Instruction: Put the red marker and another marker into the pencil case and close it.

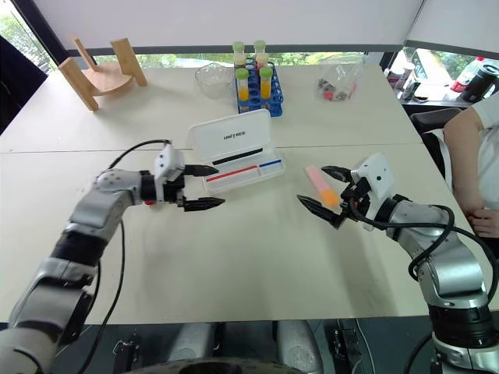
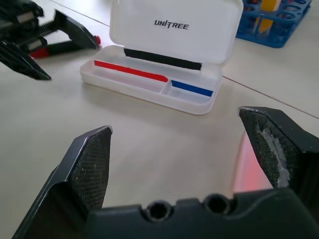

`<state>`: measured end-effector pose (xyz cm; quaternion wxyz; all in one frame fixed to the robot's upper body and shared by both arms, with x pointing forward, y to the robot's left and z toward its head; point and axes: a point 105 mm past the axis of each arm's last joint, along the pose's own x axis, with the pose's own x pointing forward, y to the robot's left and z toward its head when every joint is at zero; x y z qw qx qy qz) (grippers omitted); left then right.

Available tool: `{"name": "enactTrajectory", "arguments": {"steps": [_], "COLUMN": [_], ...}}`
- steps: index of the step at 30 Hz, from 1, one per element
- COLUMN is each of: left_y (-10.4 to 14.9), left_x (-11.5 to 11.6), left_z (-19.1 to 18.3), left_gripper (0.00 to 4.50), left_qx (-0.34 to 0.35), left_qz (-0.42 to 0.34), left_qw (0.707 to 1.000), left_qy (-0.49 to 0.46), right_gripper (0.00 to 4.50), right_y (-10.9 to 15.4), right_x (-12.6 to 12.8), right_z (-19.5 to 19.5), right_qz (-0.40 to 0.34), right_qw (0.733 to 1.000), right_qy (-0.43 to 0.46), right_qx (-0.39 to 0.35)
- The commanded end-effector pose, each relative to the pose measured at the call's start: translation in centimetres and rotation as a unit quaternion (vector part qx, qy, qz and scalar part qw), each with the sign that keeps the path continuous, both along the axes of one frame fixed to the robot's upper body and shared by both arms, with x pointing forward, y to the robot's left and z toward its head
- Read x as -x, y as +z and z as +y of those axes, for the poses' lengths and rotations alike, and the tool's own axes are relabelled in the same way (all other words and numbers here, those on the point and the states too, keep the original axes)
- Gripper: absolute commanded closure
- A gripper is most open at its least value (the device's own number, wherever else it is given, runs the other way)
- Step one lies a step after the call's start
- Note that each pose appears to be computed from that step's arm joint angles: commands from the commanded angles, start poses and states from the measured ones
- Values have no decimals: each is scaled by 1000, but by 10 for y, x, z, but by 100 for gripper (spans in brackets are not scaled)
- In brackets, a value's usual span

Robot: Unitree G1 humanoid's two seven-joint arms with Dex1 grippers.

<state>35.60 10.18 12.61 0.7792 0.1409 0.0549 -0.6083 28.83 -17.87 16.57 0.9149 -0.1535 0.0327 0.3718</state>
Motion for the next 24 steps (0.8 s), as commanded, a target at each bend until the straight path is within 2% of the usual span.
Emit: {"name": "enactTrajectory", "arguments": {"steps": [1, 9, 12, 15, 18, 24], "left_y": [-5, -37, -47, -48, -47, -40], "left_x": [-10, -14, -14, -10, 3, 54], "left_z": [-1, -2, 1, 5, 10, 26], "left_gripper": [6, 6, 139, 294, 441, 441], "left_qx": [-24, -67, -70, -68, -68, -85], "left_qz": [-13, 24, 42, 48, 58, 71], "left_qw": [1000, 997, 997, 996, 996, 988], "left_qy": [-11, -13, 2, -2, -30, -104], "right_gripper": [0, 0, 0, 0, 0, 0], "right_y": [14, 13, 15, 16, 17, 18], "right_x": [8, 10, 9, 7, 5, 3], "right_z": [4, 2, 3, 2, 2, 2], "right_qz": [-28, -31, -34, -34, -34, -31], "right_qw": [1000, 999, 999, 999, 999, 999], "right_qy": [-2, -22, -22, -22, -18, -10], "right_qx": [-10, -13, -13, -12, -11, -7]}}
